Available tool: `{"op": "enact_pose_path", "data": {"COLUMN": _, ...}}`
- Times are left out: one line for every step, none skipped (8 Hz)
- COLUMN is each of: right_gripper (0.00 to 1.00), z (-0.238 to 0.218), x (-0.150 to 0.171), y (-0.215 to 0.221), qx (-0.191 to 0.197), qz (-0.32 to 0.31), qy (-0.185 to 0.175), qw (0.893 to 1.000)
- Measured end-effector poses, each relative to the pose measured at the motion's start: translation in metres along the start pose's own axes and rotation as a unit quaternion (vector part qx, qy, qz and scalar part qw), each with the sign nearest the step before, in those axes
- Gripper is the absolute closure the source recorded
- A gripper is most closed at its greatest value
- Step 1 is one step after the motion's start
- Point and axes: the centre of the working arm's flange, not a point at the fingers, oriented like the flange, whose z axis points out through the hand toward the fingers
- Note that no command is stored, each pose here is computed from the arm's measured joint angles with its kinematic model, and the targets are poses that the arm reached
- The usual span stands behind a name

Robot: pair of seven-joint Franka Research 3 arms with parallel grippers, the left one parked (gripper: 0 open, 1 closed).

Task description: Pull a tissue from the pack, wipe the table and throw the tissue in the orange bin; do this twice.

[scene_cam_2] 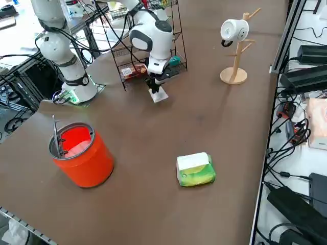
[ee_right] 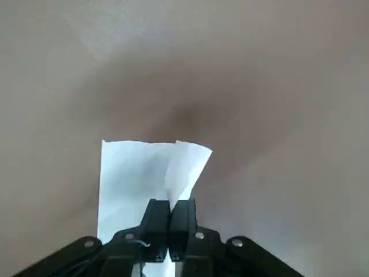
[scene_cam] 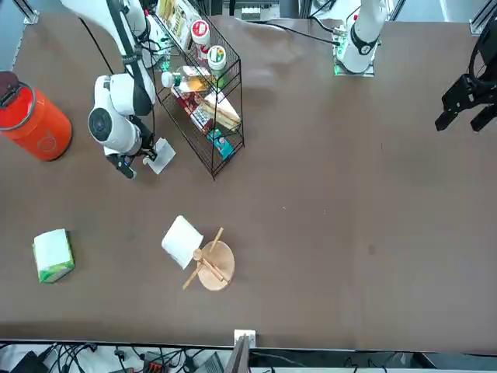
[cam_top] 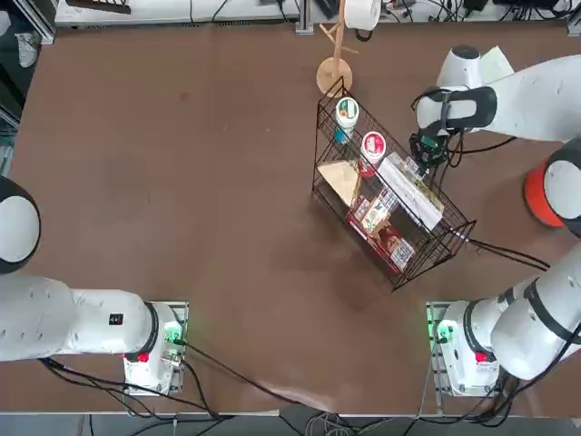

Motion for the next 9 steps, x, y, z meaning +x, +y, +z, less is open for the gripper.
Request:
{"op": "enact_pose_path", "data": {"right_gripper": 0.96, "z": 0.003, "x": 0.000, "y": -0.001, "qx": 0.003, "qz": 0.005, "qy": -0.001, "qw": 1.000}}
{"op": "enact_pose_path", "data": {"right_gripper": 0.96, "z": 0.004, "x": -0.002, "y": -0.005, "qx": 0.012, "qz": 0.010, "qy": -0.002, "qw": 1.000}}
{"op": "enact_pose_path", "data": {"right_gripper": 0.96, "z": 0.005, "x": -0.005, "y": -0.011, "qx": 0.019, "qz": 0.010, "qy": 0.001, "qw": 1.000}}
{"op": "enact_pose_path", "data": {"right_gripper": 0.96, "z": 0.009, "x": -0.007, "y": -0.017, "qx": 0.027, "qz": 0.012, "qy": 0.005, "qw": 1.000}}
{"op": "enact_pose_path", "data": {"right_gripper": 0.96, "z": 0.014, "x": -0.009, "y": -0.023, "qx": 0.037, "qz": 0.020, "qy": 0.009, "qw": 0.999}}
{"op": "enact_pose_path", "data": {"right_gripper": 0.96, "z": 0.019, "x": -0.012, "y": -0.030, "qx": 0.047, "qz": 0.027, "qy": 0.012, "qw": 0.998}}
{"op": "enact_pose_path", "data": {"right_gripper": 0.96, "z": 0.023, "x": -0.016, "y": -0.039, "qx": 0.052, "qz": 0.029, "qy": 0.013, "qw": 0.998}}
{"op": "enact_pose_path", "data": {"right_gripper": 0.96, "z": 0.025, "x": -0.018, "y": -0.047, "qx": 0.055, "qz": 0.028, "qy": 0.014, "qw": 0.998}}
{"op": "enact_pose_path", "data": {"right_gripper": 0.96, "z": 0.024, "x": -0.018, "y": -0.051, "qx": 0.056, "qz": 0.026, "qy": 0.016, "qw": 0.998}}
